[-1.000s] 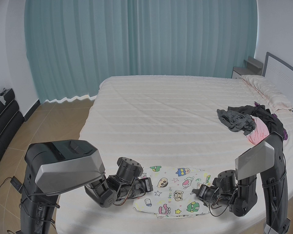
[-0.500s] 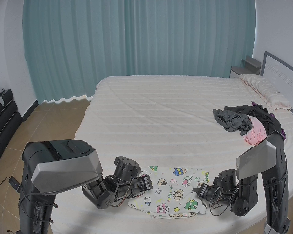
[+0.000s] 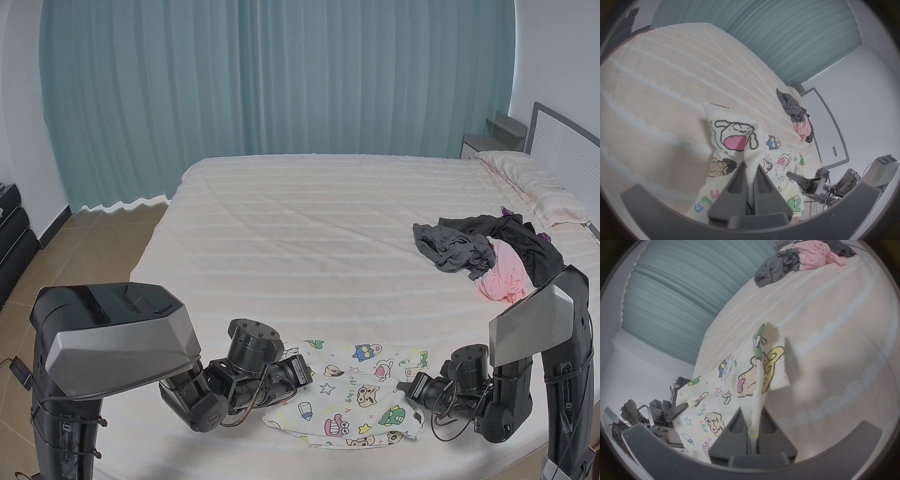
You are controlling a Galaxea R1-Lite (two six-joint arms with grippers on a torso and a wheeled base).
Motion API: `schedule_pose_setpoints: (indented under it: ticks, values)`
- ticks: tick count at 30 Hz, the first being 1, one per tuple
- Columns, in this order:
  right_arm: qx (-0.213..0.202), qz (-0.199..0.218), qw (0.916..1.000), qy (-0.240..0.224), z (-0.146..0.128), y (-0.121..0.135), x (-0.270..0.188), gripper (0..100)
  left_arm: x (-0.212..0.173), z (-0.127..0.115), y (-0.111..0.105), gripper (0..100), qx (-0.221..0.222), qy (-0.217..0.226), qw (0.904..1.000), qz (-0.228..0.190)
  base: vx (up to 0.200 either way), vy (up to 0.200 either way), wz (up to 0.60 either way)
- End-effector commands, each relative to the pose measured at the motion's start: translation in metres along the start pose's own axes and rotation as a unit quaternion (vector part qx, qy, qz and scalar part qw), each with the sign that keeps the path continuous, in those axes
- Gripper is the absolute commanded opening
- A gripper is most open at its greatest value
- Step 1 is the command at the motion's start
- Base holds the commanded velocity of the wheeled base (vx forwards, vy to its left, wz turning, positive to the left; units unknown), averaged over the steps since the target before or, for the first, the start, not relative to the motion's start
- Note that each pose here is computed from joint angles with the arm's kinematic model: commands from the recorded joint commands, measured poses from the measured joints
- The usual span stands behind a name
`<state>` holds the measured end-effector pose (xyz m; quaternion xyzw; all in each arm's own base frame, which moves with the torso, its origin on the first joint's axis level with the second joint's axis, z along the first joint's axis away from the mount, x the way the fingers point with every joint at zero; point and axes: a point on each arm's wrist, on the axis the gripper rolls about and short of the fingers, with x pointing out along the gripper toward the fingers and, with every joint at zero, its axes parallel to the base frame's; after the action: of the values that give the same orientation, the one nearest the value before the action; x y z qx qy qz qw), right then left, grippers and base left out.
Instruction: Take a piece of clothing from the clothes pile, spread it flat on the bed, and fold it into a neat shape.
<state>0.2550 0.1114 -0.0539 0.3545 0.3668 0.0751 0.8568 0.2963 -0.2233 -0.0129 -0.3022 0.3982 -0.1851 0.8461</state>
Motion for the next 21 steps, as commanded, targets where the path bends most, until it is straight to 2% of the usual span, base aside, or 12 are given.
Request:
schedule_pose_setpoints:
  ticks: [1, 21]
  values:
    - [0.001, 0.006, 0.9999, -0.009, 0.0034, 0.0012, -0.0015, 0, -0.0025, -0.0014, -0.003, 0, 0.003, -0.001, 1.0, -0.005, 0.0, -0.2, 0.0]
    - [0.005, -0.001, 0.9996, -0.027, 0.0095, 0.0, -0.0041, 0, 0.0014, -0.0067, -0.0033, 0, 0.009, 0.006, 0.9999, -0.004, 0.0, -0.2, 0.0]
